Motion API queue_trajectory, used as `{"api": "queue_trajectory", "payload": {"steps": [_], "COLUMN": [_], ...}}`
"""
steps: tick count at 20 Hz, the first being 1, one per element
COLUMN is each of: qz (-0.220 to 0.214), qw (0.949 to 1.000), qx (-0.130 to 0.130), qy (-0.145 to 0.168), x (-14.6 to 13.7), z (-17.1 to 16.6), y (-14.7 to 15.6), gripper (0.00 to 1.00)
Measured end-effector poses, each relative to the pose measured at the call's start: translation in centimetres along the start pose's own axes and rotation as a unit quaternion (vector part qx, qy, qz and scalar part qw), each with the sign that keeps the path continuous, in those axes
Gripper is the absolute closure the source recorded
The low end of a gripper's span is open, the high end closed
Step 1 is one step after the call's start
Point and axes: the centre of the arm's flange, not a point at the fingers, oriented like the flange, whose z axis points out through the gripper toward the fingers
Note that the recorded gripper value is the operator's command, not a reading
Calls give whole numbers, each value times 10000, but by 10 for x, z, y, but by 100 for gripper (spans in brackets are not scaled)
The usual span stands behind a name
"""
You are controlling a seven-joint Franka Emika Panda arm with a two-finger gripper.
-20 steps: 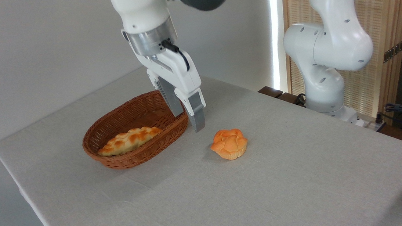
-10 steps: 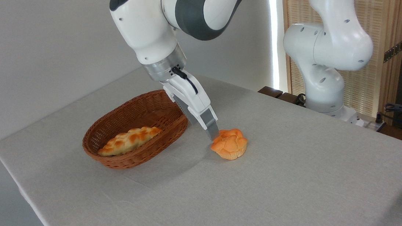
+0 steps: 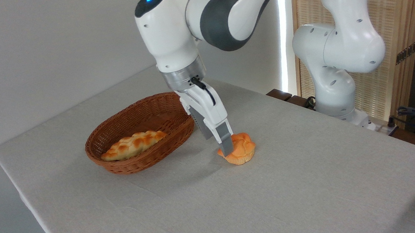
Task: Put bread into the basket
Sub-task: 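Lower the gripper onto the orange bun and close on it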
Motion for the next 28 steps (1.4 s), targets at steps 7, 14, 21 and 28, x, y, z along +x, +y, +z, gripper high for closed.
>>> {"api": "queue_trajectory", "payload": {"steps": [7,14,21,28], "qz": [150,174,216,476], "qw": [9998,9997,9995,9980], "qx": [-52,-74,-87,59], "qy": [-145,-180,-190,-416], "x": [-15,-16,-16,-18], "z": [23,29,31,32], "y": [10,11,10,7], "gripper": [0,70,70,65]}}
